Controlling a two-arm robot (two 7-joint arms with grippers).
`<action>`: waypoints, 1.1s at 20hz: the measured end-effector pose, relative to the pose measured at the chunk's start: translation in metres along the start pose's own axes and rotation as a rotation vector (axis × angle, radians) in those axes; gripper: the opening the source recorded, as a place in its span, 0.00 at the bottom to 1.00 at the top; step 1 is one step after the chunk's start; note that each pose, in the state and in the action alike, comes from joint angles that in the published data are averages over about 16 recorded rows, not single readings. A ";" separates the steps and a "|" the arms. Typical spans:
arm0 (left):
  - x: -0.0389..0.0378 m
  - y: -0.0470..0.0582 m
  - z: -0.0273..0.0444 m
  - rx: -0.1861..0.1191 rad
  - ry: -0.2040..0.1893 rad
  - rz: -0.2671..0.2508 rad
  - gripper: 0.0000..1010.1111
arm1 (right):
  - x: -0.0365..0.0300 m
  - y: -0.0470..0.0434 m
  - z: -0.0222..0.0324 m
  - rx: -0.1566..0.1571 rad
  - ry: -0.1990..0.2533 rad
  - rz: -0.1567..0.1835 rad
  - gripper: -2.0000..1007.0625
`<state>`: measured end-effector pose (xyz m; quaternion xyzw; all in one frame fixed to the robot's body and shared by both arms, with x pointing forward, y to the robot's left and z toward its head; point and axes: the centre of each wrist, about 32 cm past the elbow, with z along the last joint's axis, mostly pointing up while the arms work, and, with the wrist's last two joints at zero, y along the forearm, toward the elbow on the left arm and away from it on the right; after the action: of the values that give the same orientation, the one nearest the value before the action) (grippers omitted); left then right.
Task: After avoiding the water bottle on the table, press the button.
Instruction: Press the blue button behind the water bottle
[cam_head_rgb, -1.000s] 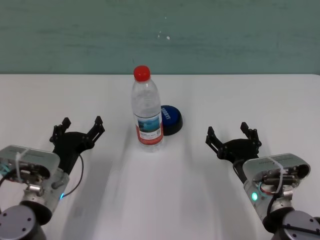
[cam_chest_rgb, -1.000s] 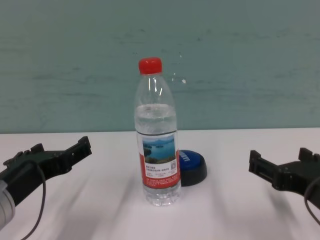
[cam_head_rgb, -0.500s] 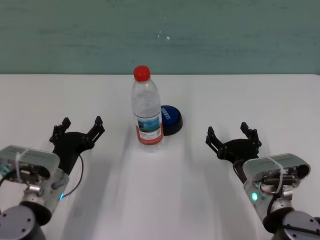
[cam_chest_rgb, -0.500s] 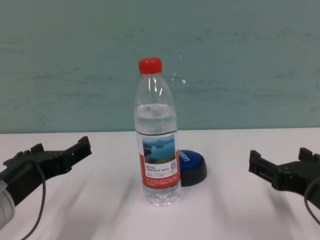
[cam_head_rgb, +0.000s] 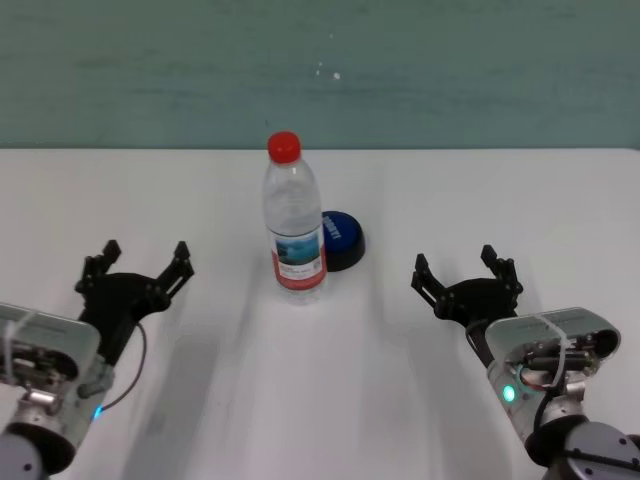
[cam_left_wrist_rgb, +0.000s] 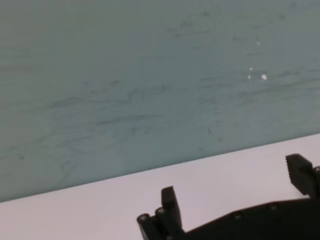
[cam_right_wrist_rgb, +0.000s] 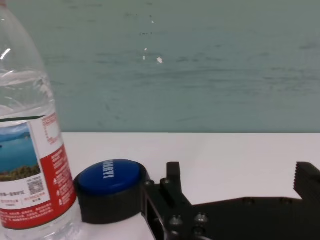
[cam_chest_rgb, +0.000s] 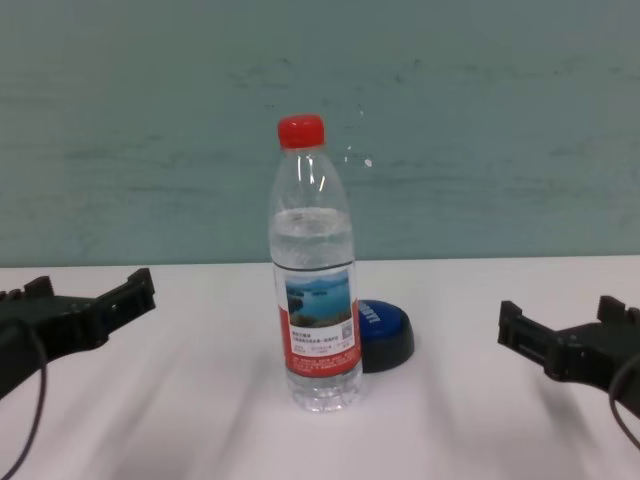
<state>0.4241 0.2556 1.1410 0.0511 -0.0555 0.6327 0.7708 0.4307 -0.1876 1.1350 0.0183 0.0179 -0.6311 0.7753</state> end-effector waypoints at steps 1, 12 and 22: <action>0.0002 0.004 0.0017 0.000 -0.007 -0.002 0.99 | 0.0000 0.0000 0.0000 0.000 0.000 0.000 1.00; -0.0020 0.037 0.0085 -0.018 -0.051 -0.106 0.99 | 0.0000 0.0000 0.0000 0.000 0.000 0.000 1.00; 0.0010 0.028 -0.0090 -0.047 -0.074 -0.280 0.99 | 0.0000 0.0000 0.0000 0.000 0.000 0.000 1.00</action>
<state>0.3973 0.2633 1.1325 0.0636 -0.0911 0.5152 0.8498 0.4308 -0.1876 1.1350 0.0183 0.0178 -0.6311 0.7753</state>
